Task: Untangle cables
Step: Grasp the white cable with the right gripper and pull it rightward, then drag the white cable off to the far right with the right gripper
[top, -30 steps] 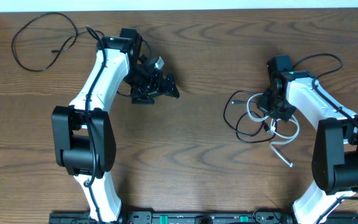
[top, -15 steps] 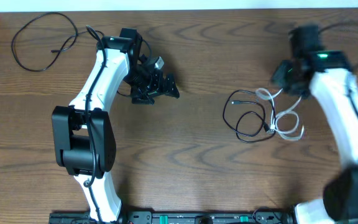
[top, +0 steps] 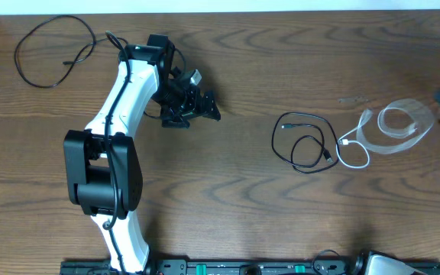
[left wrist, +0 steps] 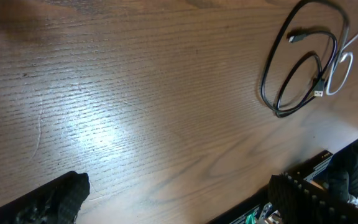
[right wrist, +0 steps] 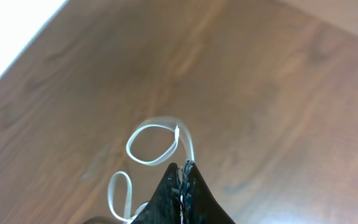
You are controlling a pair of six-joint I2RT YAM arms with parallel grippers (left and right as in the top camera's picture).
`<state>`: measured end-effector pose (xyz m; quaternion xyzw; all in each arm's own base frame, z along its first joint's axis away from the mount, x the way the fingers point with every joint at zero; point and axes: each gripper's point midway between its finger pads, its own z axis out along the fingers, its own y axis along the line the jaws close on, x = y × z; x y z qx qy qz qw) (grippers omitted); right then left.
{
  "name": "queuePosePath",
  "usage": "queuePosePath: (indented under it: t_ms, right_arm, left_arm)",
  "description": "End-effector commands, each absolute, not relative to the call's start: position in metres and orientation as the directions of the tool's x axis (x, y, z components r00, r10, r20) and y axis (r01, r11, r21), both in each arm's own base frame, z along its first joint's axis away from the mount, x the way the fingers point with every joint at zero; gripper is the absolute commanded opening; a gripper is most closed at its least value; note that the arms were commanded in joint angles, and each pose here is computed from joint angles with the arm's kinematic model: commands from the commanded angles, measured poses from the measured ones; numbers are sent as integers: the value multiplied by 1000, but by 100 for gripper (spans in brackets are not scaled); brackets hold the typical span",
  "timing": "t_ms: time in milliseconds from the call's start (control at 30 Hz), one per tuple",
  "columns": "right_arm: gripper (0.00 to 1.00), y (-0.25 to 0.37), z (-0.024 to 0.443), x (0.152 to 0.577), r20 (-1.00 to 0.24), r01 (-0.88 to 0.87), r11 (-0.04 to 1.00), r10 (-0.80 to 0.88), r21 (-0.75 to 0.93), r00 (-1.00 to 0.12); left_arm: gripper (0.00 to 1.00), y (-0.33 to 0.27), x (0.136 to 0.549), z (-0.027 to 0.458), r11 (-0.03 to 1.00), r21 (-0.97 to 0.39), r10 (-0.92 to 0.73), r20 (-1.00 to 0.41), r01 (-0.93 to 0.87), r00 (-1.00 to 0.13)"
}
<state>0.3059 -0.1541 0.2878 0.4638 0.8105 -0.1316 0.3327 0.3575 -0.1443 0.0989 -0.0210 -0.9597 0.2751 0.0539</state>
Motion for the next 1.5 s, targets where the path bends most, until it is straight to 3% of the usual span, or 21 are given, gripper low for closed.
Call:
queuePosePath:
  t_ms: [0, 167, 233, 333, 533, 600, 700, 833, 1033, 1100, 1133, 1167, 1300, 1467]
  right_arm:
    - [1, -184, 287, 284, -676, 899, 436, 675, 41, -296]
    - [1, -199, 277, 272, -641, 927, 370, 726, 59, -249]
    - [1, -189, 266, 279, -592, 904, 419, 752, 88, -291]
    - [9, -170, 248, 291, -512, 840, 530, 756, 115, -407]
    - [46, -123, 183, 304, -279, 731, 651, 755, 207, -593]
    - [56, -107, 158, 310, -230, 656, 716, 698, 239, -678]
    - [81, -78, 122, 323, -201, 479, 824, 546, 301, -813]
    - [88, -56, 79, 331, -149, 407, 856, 469, 320, -870]
    - [85, -47, 43, 350, -146, 327, 896, 382, 300, -913]
    - [71, -48, 37, 353, -150, 326, 899, 379, 292, -913]
    - [60, -49, 36, 355, -152, 326, 899, 380, 292, -913]
    - [43, -49, 36, 356, -158, 324, 899, 380, 293, -912]
    - [2, -51, 47, 363, -186, 320, 900, 383, 296, -905]
    - [1, -60, 91, 376, -240, 325, 898, 400, 298, -885]
  left_arm:
    - [98, -142, 356, 94, 854, -520, 86, 95, 25, -992]
    - [98, -142, 356, 94, 854, -520, 86, 92, 26, -992]
    - [98, -142, 357, 94, 853, -521, 86, 86, 29, -993]
    - [98, -142, 359, 94, 853, -522, 86, 81, 31, -993]
    - [98, -143, 359, 94, 853, -521, 84, 83, 29, -993]
    - [98, -142, 359, 94, 853, -522, 83, 82, 28, -993]
    - [98, -142, 359, 94, 853, -522, 83, 82, 29, -993]
    - [98, -142, 359, 94, 853, -522, 83, 81, 29, -993]
    - [98, -142, 359, 94, 853, -522, 83, 82, 28, -993]
    - [98, -142, 359, 94, 853, -522, 83, 82, 28, -993]
    - [98, -142, 359, 94, 853, -522, 83, 82, 28, -993]
    - [98, -143, 359, 94, 853, -522, 84, 82, 29, -993]
    - [98, -142, 359, 94, 853, -521, 83, 81, 29, -993]
    - [98, -142, 359, 94, 853, -521, 84, 81, 29, -993]
